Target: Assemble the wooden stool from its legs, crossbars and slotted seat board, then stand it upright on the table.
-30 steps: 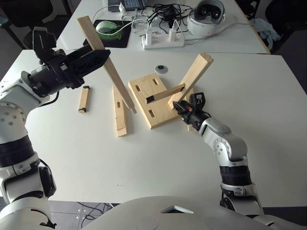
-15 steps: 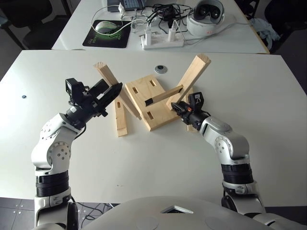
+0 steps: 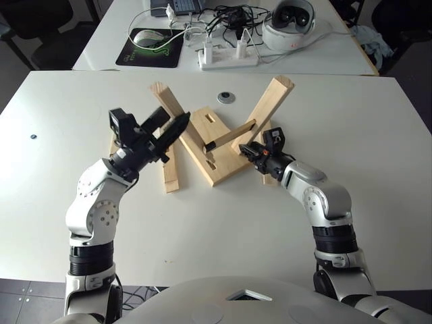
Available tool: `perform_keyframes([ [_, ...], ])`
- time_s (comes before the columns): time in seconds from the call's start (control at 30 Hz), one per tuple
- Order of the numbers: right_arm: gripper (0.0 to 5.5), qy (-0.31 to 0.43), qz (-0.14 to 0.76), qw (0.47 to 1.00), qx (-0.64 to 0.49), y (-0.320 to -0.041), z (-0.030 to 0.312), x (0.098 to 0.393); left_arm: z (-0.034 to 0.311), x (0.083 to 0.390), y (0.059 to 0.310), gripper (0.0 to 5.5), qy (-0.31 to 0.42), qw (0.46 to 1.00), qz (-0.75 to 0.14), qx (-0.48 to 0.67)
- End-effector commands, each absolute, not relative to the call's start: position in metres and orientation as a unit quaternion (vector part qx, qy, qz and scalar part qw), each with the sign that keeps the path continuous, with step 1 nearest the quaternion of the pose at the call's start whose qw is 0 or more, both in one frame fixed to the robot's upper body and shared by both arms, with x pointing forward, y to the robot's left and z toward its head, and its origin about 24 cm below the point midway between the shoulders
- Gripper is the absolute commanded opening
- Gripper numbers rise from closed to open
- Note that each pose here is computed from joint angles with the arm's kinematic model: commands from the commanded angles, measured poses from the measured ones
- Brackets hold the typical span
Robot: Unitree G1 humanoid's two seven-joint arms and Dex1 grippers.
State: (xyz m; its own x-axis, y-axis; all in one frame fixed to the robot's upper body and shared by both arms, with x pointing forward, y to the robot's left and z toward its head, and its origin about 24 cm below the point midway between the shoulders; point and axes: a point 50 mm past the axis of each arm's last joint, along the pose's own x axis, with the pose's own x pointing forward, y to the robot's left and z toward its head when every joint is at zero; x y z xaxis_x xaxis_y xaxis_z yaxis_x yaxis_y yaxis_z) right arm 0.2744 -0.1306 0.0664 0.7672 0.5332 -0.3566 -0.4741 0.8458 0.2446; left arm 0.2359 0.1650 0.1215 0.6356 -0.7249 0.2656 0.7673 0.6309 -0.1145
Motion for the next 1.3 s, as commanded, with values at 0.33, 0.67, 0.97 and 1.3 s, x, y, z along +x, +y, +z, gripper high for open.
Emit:
perform_keyframes([
  [0.33,1.04,0.226,0.256,0.937,0.079,-0.131,0.067,0.274,0.065,0.215,0.184,2.03,0.035,0.890,-0.455,-0.002],
  [0.67,1.04,0.241,0.264,0.930,0.086,-0.125,0.062,0.268,0.083,0.232,0.179,2.03,0.019,0.883,-0.469,0.008],
  [0.97,1.04,0.237,0.250,0.934,0.101,-0.124,0.061,0.265,0.126,0.248,0.191,2.03,0.019,0.865,-0.498,0.051],
  [1.3,1.03,0.239,0.222,0.938,0.119,-0.125,0.055,0.257,0.158,0.256,0.202,2.03,0.046,0.841,-0.529,0.102],
])
